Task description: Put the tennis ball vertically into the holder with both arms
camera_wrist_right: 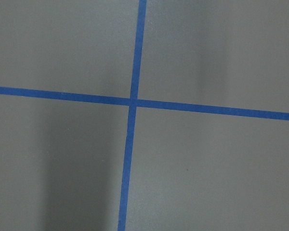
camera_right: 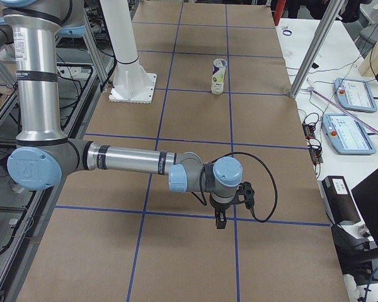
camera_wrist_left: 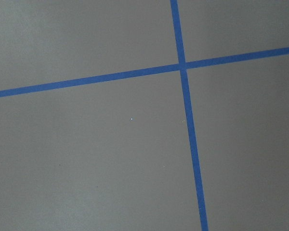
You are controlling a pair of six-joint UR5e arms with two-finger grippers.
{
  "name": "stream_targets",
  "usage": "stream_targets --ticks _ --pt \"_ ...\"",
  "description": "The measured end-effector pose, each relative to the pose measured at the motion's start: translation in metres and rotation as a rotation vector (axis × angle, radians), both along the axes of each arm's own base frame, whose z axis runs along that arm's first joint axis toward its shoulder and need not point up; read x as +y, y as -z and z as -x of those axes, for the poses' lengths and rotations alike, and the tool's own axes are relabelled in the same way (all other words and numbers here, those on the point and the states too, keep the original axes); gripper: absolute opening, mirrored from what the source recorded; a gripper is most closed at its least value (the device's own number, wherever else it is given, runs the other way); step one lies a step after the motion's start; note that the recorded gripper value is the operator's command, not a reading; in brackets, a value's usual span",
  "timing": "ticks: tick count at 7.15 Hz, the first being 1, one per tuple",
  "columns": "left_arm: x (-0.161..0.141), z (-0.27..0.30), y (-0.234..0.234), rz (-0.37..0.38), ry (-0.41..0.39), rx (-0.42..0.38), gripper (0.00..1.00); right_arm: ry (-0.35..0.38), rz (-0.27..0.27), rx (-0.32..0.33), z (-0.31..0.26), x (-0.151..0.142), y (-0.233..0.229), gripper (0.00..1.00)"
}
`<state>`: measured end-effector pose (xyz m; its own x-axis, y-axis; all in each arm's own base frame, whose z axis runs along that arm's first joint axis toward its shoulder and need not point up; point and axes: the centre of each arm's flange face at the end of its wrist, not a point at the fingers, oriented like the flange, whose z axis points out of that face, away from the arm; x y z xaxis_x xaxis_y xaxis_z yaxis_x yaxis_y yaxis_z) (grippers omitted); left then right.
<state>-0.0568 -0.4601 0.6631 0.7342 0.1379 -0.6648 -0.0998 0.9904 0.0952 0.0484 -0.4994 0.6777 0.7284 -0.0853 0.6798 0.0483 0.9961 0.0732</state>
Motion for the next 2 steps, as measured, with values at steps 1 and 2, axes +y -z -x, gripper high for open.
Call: stream_targets --ticks 1,2 --pt "0.0002 0.0000 -0.0001 0.001 0.000 0.000 1.00 0.000 -0.002 0.000 -0.0001 0.0013 0.0006 1.00" --pt "0.0007 -0.0003 -0.0007 0.002 0.000 0.000 1.00 0.000 -0.004 0.000 -0.0001 0.0030 0.0015 1.00"
